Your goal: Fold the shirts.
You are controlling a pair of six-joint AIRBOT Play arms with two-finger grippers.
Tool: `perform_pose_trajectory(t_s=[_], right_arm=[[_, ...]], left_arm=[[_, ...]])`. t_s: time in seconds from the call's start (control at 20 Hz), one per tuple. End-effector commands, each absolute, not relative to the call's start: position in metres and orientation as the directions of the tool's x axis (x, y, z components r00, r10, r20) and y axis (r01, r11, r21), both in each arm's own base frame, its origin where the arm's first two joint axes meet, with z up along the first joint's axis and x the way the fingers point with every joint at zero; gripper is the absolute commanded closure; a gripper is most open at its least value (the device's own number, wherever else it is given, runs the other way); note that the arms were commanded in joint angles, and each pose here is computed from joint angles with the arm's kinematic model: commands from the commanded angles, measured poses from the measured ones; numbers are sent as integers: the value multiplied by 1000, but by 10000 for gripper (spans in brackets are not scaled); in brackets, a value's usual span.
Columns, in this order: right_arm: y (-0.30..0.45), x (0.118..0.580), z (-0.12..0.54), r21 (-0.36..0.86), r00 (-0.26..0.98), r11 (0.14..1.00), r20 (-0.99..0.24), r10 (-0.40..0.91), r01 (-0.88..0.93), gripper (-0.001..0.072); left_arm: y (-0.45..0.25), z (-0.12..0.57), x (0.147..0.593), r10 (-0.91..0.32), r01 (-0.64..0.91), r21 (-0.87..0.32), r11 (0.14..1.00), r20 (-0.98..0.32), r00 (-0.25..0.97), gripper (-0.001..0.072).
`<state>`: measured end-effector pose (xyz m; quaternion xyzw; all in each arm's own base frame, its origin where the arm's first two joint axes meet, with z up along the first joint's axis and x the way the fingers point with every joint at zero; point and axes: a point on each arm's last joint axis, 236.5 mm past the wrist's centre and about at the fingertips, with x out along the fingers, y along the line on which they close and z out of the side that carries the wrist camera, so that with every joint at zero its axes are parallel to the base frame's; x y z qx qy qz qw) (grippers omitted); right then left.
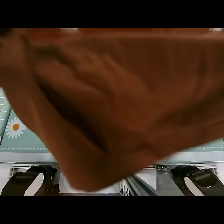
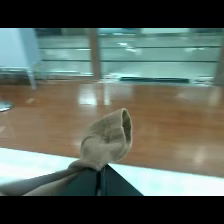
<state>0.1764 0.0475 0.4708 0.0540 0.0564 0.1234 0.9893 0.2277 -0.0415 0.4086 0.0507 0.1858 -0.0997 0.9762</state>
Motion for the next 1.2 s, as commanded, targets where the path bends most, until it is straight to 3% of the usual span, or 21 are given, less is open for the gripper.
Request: perform_pose_trajectory(t_s=[0.0,0.1,0.2,0.3,0.4,0.65,0.75,0.85,0.9,0.95,1.0,1.05,1.1,1.15], right_arm=[[25,151,449,128,967,979,-176,182,-161,688],[27,158,415,143,938,980,-299,176,-139,688],[31,169,352,148,848,984,-503,163,-102,688],[35,179,271,137,700,989,-701,134,-52,688],[34,192,197,123,577,992,-812,91,16,688],[19,218,29,40,352,974,-935,-42,222,688],[1,241,0,30,333,945,-939,-85,325,687],[-6,276,-13,121,360,911,-932,-32,393,687],[-5,295,-16,190,388,896,-921,22,401,687],[-4,313,-15,258,415,878,-907,76,403,686],[-3,328,-13,317,433,856,-893,123,409,622],[-5,340,-9,359,443,837,-882,159,414,289],[-9,350,-1,391,445,833,-873,200,392,88],[-16,354,8,408,434,826,-872,226,389,91]], left_arm=[[-25,429,186,-106,138,96,986,-282,954,680],[-25,419,193,-106,141,91,986,-312,944,680],[-31,387,219,-132,169,62,984,-392,911,680],[-43,349,264,-183,202,1,979,-422,888,680],[-50,298,314,-215,205,-73,976,-457,863,680],[-79,136,386,-283,205,-197,959,-735,616,680],[-96,98,408,-299,216,-213,953,-780,550,680],[-119,72,419,-345,231,-264,937,-804,483,672],[-132,64,420,-375,234,-299,925,-809,452,574],[-142,56,420,-399,236,-326,915,-814,422,281],[-145,50,417,-401,229,-334,914,-827,393,14],[-143,45,410,-390,231,-325,917,-851,352,3],[-133,42,402,-361,232,-298,926,-878,314,3],[-117,39,388,-322,224,-268,937,-910,259,4]])
